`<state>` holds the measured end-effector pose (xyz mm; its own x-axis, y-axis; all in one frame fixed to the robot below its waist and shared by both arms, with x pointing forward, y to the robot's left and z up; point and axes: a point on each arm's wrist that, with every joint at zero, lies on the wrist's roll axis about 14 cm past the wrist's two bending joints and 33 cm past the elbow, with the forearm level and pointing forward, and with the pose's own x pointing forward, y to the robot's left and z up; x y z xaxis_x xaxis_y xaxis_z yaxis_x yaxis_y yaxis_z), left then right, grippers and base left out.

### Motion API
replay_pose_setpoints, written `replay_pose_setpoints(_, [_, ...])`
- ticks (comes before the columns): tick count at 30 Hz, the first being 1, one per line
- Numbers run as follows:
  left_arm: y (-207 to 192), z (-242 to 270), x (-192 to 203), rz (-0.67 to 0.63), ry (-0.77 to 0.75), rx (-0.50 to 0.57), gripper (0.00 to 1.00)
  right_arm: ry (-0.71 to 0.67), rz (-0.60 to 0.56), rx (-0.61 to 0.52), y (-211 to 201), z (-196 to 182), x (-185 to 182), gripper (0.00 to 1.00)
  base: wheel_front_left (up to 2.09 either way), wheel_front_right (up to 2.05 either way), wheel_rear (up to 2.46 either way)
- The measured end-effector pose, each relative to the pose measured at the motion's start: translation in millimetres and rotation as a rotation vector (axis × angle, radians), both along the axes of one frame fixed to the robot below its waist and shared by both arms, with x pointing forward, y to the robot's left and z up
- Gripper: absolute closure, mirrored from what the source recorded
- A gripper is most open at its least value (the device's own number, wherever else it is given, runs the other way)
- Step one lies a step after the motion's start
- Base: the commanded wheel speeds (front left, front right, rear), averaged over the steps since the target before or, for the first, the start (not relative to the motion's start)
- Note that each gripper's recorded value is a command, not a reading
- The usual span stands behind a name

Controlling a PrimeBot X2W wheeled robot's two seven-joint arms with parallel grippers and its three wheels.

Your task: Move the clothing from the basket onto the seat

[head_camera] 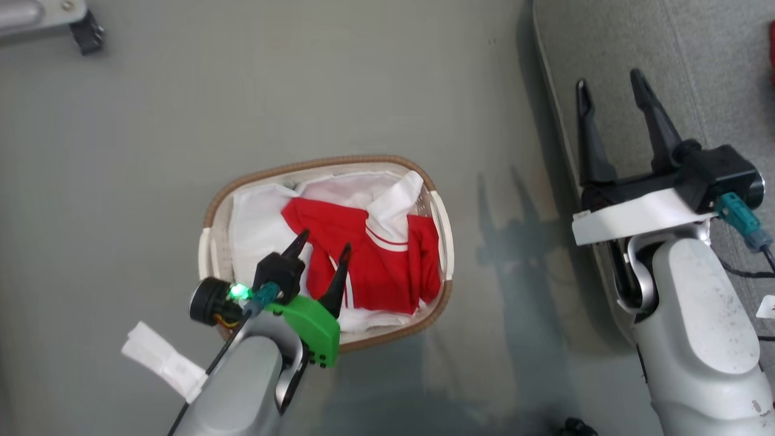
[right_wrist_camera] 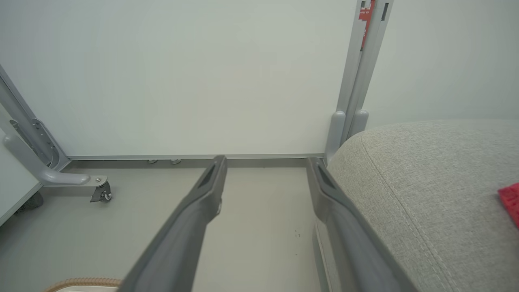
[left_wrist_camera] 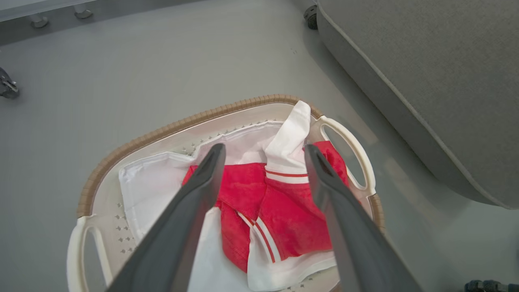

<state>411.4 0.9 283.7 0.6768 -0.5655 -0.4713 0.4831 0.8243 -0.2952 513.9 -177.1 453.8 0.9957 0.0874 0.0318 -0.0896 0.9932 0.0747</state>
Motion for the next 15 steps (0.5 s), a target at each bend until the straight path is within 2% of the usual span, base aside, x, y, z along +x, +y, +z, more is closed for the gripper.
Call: replay_pose_setpoints(15, [-45,-80,2,-0.13,0.2,-0.026,0.0,0.036,-0.03,-0.018,-19,-38,21,0.0,0.0,0.0,0.0])
